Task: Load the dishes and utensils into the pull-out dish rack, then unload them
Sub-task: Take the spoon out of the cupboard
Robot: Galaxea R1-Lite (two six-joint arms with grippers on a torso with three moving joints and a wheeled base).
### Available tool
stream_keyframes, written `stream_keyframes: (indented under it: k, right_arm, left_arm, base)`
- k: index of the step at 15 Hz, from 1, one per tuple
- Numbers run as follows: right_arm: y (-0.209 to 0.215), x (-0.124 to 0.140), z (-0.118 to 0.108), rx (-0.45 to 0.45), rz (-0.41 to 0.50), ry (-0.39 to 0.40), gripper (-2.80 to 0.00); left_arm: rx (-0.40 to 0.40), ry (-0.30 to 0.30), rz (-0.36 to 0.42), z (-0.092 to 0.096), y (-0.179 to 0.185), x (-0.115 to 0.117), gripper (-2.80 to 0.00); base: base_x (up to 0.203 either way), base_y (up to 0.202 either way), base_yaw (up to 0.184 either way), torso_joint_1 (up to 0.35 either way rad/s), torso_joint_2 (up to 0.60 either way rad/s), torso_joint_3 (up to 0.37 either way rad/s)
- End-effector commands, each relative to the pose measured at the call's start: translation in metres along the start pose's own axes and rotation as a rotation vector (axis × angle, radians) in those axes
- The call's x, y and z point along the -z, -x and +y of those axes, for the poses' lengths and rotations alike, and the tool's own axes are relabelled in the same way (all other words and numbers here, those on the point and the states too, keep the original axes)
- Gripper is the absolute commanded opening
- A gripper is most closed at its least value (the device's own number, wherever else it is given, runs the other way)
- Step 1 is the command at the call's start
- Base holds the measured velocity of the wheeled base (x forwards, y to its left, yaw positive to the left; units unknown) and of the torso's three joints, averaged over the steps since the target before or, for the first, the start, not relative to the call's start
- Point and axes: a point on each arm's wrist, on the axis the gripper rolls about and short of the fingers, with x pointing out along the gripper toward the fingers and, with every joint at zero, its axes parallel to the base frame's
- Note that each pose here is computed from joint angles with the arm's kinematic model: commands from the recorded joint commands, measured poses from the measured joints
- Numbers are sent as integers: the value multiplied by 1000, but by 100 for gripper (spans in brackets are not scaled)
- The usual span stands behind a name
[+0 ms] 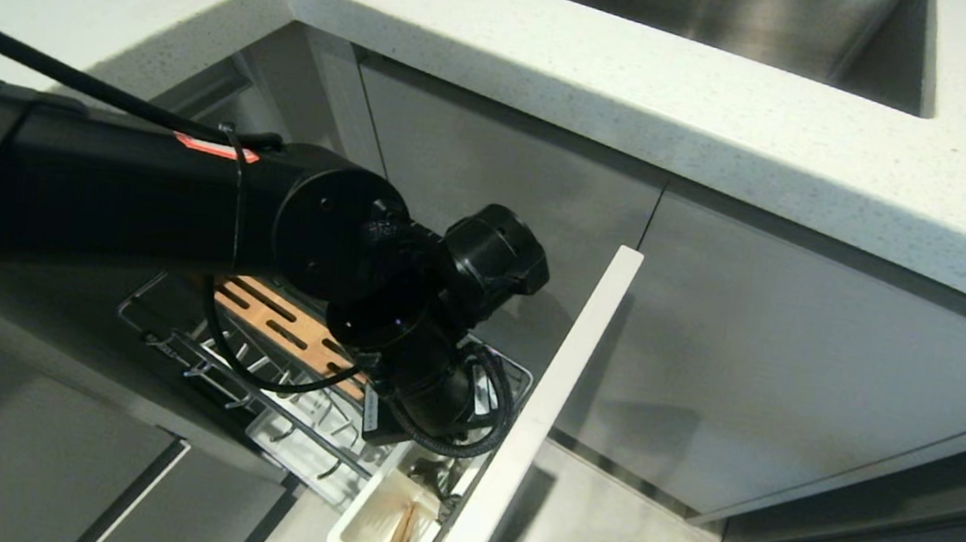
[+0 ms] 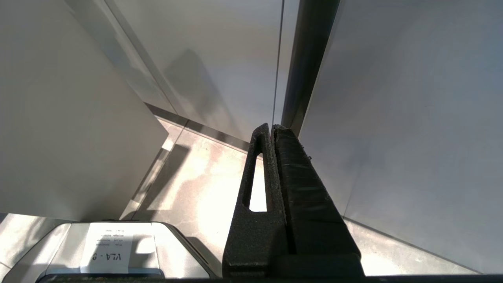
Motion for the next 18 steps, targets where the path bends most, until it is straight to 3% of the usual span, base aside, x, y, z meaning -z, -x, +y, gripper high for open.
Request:
stream_keyframes:
  k: [1,6,18]
  right_arm:
    - [0,0,0,0,2,0,-280]
    - [0,0,0,0,2,0,-280]
    - [0,0,0,0,2,0,-280]
  left_arm:
    - [0,0,-1,2,8,1,-280]
    - [78,3,-52,9,55,4,-280]
    - [171,8,-104,27,121,9,-280]
  base:
    - [0,0,0,0,0,0]
    - [0,0,0,0,0,0]
    - [0,0,0,0,0,0]
